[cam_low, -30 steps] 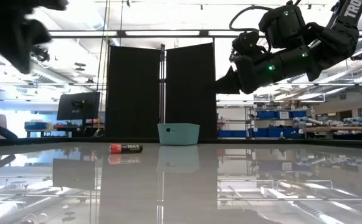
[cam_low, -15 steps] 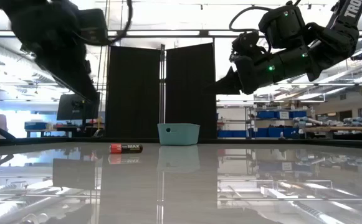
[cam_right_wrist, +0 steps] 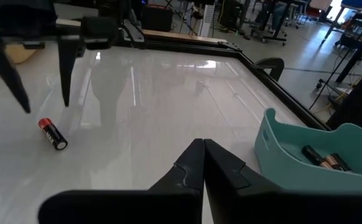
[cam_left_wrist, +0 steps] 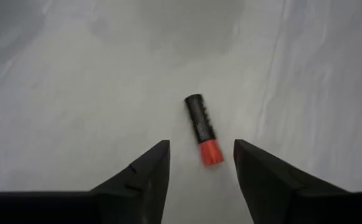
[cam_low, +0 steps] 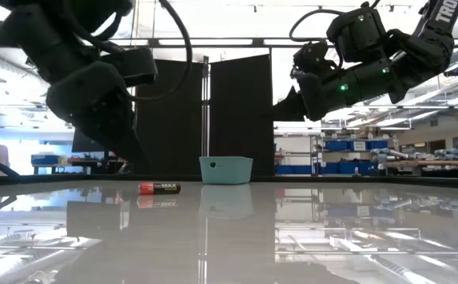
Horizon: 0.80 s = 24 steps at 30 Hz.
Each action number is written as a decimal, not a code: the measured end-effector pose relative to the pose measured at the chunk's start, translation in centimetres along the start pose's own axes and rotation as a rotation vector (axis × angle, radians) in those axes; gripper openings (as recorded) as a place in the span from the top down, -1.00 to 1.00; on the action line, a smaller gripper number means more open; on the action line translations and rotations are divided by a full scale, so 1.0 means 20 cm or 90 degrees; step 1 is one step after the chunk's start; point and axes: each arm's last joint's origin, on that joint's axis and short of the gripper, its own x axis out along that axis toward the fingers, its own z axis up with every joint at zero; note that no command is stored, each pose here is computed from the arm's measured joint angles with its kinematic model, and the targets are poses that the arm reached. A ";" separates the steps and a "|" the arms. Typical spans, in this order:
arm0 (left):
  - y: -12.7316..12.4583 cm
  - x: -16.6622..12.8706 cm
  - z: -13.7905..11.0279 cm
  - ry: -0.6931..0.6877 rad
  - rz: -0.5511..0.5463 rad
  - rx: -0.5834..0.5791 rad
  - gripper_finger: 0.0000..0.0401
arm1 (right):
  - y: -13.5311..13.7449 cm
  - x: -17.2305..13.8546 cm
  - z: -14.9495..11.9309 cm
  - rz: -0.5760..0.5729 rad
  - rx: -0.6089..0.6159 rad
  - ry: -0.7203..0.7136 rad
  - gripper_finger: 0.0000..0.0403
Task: Sort batteries
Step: Put the red battery into the orange bin
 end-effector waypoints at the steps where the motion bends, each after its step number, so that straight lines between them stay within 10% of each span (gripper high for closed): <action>1: -0.01 0.01 0.00 -0.004 -0.002 0.000 0.07 | 0.00 0.00 0.00 0.000 0.000 0.000 0.91; 24: -0.02 0.19 -0.05 0.021 0.018 -0.006 0.23 | 0.00 0.00 0.00 0.000 0.000 0.001 0.92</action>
